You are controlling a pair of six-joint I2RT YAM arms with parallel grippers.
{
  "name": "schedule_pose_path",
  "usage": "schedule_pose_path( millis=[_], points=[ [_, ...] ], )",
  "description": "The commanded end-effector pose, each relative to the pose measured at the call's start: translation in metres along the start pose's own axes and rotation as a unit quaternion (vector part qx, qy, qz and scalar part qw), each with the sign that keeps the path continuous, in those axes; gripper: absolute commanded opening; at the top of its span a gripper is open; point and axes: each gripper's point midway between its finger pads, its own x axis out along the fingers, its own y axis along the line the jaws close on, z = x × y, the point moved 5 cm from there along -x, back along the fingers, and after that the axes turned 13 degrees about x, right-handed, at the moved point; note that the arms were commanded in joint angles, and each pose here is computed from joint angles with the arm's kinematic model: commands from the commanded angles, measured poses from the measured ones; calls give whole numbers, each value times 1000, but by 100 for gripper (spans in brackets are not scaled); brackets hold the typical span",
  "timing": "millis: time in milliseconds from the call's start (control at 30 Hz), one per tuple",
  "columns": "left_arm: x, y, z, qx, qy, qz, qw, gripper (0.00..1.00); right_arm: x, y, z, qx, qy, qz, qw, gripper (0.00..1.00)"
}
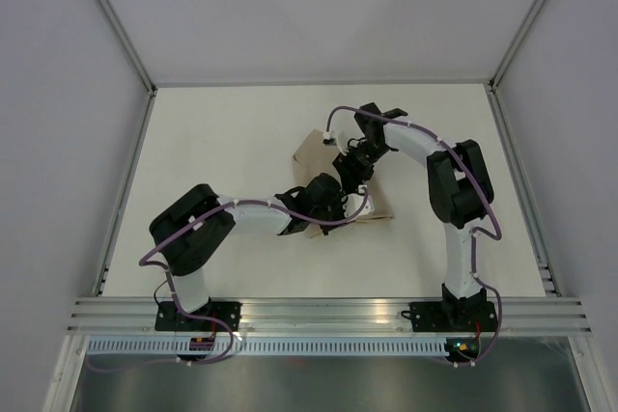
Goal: Fold the napkin, place the utensils inside, and roll it up
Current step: Roll the napkin with the utensil
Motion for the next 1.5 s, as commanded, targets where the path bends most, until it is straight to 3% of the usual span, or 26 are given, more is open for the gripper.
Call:
schedule_pose_path(
  millis=[0, 300, 533, 733, 967, 1133, 1467],
  points=[
    [0, -32, -16, -69, -2, -67, 995, 2, -29, -12, 22, 4, -95, -45, 995, 58],
    [-1, -30, -28, -146, -28, -112, 983, 2, -80, -38, 14, 12, -218, -83, 972, 57],
    [-2, -24, -39, -206, -44, -144, 967, 2, -104, -17, -14, -114, -272, -111, 949, 61],
    [1, -18, -46, -247, -54, -166, 953, 2, -79, -2, -51, -216, -243, -108, 939, 64],
    [6, -15, -49, -277, -49, -197, 939, 2, -50, 20, -64, -304, -215, -127, 919, 70],
    [10, -10, -47, -283, -53, -199, 937, 2, -35, 27, -63, -340, -205, -151, 905, 74],
    [12, -8, -47, -293, -44, -201, 934, 2, -2, 27, -59, -372, -161, -161, 900, 76]
  ],
)
